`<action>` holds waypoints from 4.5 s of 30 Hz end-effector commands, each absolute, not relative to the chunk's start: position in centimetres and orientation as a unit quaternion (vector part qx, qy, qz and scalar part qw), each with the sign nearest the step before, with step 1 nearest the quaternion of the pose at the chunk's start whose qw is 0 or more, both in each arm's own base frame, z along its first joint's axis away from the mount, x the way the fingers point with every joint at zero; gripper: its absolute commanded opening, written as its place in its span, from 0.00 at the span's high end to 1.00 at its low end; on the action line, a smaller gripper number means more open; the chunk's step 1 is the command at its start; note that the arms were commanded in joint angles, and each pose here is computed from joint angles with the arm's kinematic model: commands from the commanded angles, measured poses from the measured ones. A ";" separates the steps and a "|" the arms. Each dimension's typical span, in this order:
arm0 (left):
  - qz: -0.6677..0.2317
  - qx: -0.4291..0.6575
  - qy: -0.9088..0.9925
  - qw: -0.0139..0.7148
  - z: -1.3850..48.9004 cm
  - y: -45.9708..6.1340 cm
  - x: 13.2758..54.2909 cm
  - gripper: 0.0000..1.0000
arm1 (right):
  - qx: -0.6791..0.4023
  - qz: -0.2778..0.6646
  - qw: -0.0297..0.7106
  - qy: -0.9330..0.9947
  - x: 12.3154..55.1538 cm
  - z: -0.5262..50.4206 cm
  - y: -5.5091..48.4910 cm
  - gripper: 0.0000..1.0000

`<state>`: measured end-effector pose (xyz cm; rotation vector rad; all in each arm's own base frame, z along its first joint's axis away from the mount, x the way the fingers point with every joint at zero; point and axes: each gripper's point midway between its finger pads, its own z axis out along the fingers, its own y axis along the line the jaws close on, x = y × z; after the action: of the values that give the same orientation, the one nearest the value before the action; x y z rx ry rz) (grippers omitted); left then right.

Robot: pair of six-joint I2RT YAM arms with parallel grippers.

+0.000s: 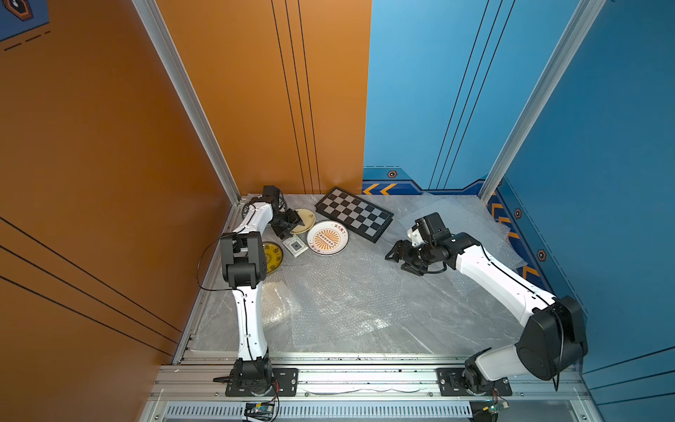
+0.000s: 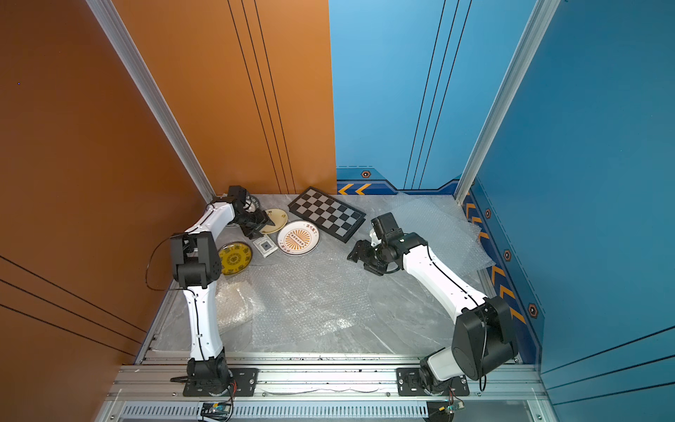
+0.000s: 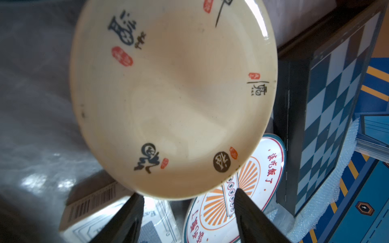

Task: Unpack dinner plates from bubble wrap
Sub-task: Move the plate to the center of the board, then pick up the bubble wrap from the center of the board, then place the bubble wrap at the center of the board, then move the bubble wrap to the center of the board.

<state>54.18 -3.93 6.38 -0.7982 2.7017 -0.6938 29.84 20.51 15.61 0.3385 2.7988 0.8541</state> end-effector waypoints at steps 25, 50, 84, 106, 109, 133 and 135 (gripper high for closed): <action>-0.276 -0.254 0.916 0.139 14.4 -4.7 45.9 0.30 | 0.000 0.170 -0.020 0.985 26.3 2.4 17.9 0.31; -0.292 -0.249 0.907 0.171 18.4 -5.3 35.3 0.28 | -0.044 0.043 0.089 0.994 28.3 5.3 20.0 1.00; -0.332 -0.165 0.918 0.139 18.3 -14.5 35.0 0.28 | 0.249 0.040 0.331 0.910 38.2 26.3 -4.4 1.00; -0.298 -0.187 0.927 0.132 18.6 -12.8 33.6 0.28 | 0.350 0.032 0.347 0.869 48.7 22.4 -18.1 0.31; -0.294 -0.191 0.926 0.138 18.9 -12.5 33.5 0.27 | 0.345 0.036 0.365 0.864 48.5 24.2 -17.7 0.31; -0.125 -0.207 0.931 0.272 24.2 -2.7 28.9 0.04 | -0.019 0.355 0.233 0.905 38.8 30.0 25.2 0.26; -0.102 -0.216 0.936 0.259 23.2 -2.0 27.5 0.02 | -0.046 0.352 0.199 0.913 37.1 27.7 28.2 0.26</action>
<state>30.29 -4.14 25.55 -0.5537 2.4393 -0.4773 39.30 25.97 31.02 -0.0992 2.4270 0.9757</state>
